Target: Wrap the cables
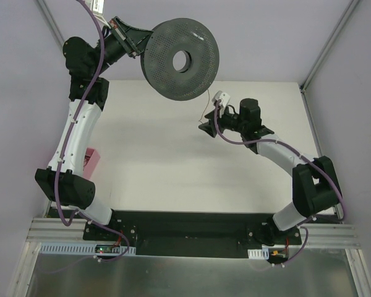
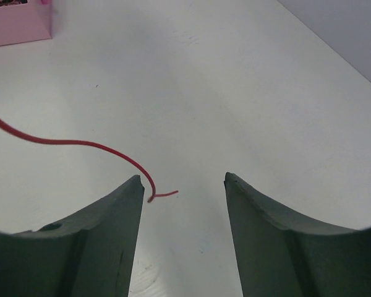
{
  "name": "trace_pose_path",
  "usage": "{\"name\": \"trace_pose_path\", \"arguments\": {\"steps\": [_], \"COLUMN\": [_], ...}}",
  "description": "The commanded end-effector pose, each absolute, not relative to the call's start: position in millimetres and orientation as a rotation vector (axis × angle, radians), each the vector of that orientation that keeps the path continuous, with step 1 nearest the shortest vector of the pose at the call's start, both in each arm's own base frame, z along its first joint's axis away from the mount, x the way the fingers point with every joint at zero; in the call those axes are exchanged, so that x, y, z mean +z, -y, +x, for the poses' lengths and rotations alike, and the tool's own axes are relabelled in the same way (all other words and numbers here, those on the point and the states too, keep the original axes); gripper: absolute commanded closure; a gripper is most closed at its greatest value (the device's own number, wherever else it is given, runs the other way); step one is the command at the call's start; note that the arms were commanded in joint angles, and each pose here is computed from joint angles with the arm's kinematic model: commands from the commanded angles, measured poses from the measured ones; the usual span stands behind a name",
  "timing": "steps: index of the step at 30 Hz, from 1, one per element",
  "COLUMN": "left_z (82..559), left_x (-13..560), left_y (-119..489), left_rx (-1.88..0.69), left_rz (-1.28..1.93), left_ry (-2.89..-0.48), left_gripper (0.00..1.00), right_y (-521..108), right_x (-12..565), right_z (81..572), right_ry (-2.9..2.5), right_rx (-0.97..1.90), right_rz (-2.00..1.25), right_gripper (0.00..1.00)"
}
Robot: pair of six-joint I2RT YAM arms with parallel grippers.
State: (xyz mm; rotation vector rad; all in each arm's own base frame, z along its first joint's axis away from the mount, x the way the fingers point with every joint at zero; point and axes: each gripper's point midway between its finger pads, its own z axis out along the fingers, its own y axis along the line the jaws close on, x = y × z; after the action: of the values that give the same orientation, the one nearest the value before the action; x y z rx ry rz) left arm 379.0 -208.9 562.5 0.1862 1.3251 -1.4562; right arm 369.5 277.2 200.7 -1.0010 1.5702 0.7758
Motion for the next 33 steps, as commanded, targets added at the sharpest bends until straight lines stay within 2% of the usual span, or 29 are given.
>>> {"name": "trace_pose_path", "arguments": {"steps": [1, 3, 4, 5, 8, 13, 24, 33], "left_z": [344, 345, 346, 346, 360, 398, 477, 500], "left_x": [609, 609, 607, 607, 598, 572, 497, 411], "left_y": [201, 201, 201, 200, 195, 181, 135, 174], "left_rx": [-1.453, -1.45, -1.452, -1.449, -1.433, -1.353, -0.979, -0.75], "left_rz": [0.2, 0.19, 0.182, 0.168, 0.074, -0.149, -0.592, -0.512], "left_ry": [-1.183, -1.188, -1.197, -1.198, -1.237, -1.317, -1.476, -1.743], "left_gripper": [1.0, 1.0, 1.0, 1.0, 1.0, 1.0, 1.0, 1.0], "right_y": [-288, -289, -290, -290, -288, -283, -279, -294], "right_x": [226, 226, 226, 225, 223, 205, 186, 239], "right_z": [381, 380, 378, 377, 369, 330, 225, 189], "right_ry": [-1.487, -1.485, -1.483, -1.484, -1.479, -1.488, -1.438, -1.105], "right_rx": [0.779, 0.786, 0.787, 0.788, 0.789, 0.786, 0.72, 0.543], "right_rz": [-0.987, -0.986, -0.988, -0.989, -1.014, -1.168, -1.642, -1.963], "right_gripper": [0.44, 0.48, 0.56, 0.68, 0.98, 1.0, 1.0, 1.0]}}
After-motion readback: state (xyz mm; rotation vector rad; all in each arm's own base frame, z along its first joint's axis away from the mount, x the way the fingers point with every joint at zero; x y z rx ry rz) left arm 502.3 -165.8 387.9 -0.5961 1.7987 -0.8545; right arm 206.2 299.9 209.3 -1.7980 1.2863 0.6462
